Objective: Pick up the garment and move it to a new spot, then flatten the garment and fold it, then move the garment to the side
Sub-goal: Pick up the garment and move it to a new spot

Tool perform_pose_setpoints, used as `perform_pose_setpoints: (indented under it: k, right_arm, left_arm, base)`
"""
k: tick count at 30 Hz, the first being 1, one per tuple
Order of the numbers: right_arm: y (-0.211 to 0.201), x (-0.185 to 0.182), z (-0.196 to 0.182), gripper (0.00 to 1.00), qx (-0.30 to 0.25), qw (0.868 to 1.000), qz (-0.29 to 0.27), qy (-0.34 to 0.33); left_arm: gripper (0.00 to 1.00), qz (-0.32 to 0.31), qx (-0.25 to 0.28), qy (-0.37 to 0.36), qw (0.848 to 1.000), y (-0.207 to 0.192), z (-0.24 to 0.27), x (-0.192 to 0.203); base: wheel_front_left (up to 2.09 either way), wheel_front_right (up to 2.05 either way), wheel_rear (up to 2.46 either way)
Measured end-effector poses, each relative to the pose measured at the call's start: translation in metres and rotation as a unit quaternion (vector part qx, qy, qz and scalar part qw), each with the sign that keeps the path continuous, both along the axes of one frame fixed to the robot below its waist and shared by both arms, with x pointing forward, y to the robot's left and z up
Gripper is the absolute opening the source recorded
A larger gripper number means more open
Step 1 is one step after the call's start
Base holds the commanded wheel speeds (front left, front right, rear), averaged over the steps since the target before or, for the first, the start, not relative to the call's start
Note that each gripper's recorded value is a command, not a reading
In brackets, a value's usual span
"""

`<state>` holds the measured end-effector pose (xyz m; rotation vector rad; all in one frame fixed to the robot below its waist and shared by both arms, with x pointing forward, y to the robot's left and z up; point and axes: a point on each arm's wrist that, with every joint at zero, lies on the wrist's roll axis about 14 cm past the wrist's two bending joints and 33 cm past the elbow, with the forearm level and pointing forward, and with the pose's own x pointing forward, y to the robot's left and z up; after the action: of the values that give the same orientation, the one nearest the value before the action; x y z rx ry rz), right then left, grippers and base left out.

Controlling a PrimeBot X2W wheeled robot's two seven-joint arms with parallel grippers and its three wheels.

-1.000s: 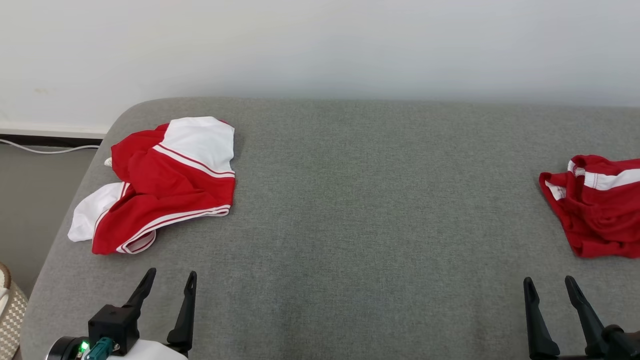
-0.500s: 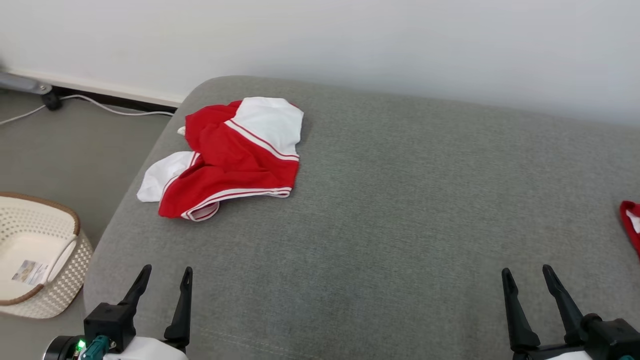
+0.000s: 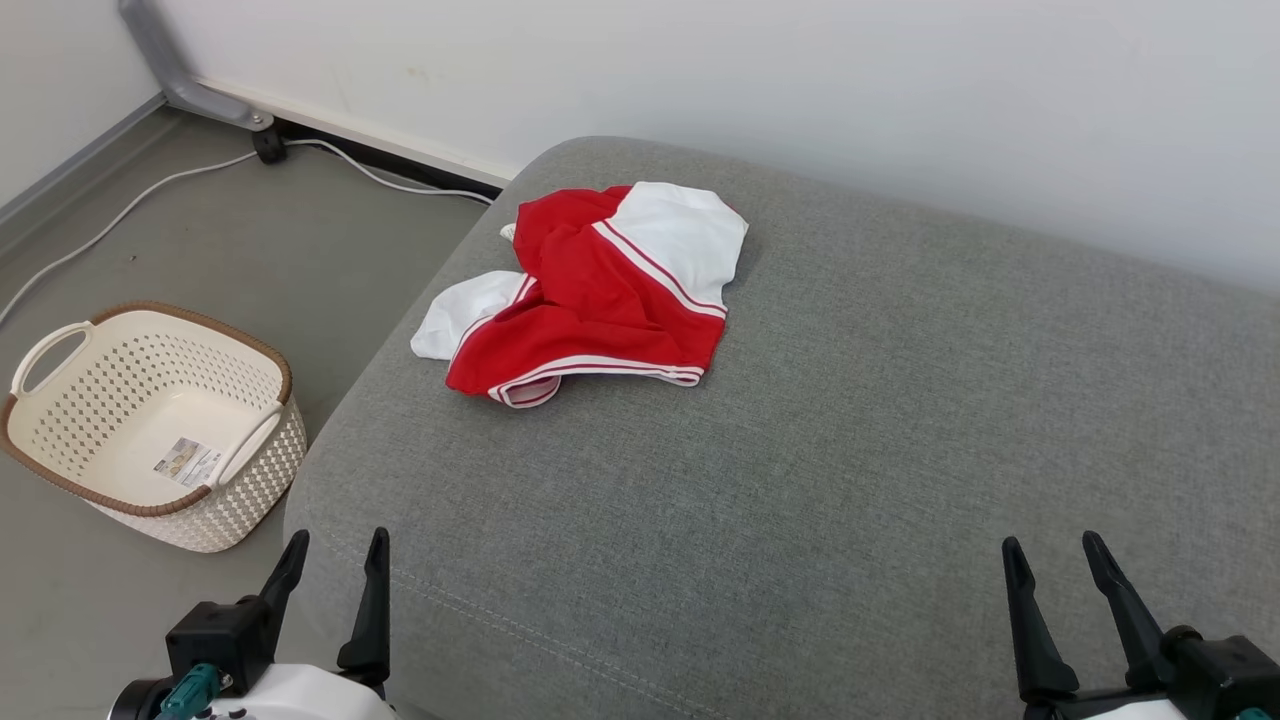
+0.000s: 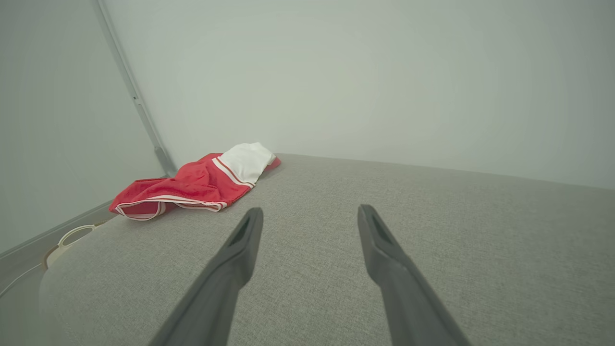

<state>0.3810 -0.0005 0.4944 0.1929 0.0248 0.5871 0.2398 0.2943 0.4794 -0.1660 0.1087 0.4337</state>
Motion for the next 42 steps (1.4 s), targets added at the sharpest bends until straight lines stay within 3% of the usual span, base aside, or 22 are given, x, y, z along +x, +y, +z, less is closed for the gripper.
perform_pose_setpoints:
  k: [15, 33, 42]
  right_arm:
    - [0.002, 0.001, -0.009, 1.0, 0.003, 1.0, 0.002, 0.015]
    - [0.003, 0.007, -0.01, 1.0, 0.009, 1.0, 0.0, 0.015]
    - [0.0, 0.008, -0.013, 1.0, 0.008, 1.0, -0.005, 0.019]
  left_arm:
    - [1.0, 0.038, -0.031, -0.033, 0.998, 0.008, 0.006, 0.006]
    - [1.0, -0.045, 0.009, -0.022, 0.999, -0.004, -0.001, 0.03]
    - [1.0, -0.046, 0.005, -0.019, 0.999, 0.0, -0.005, 0.039]
  base:
    - [0.0, 0.0, 0.0]
    - [0.0, 0.0, 0.0]
    - [0.0, 0.0, 0.0]
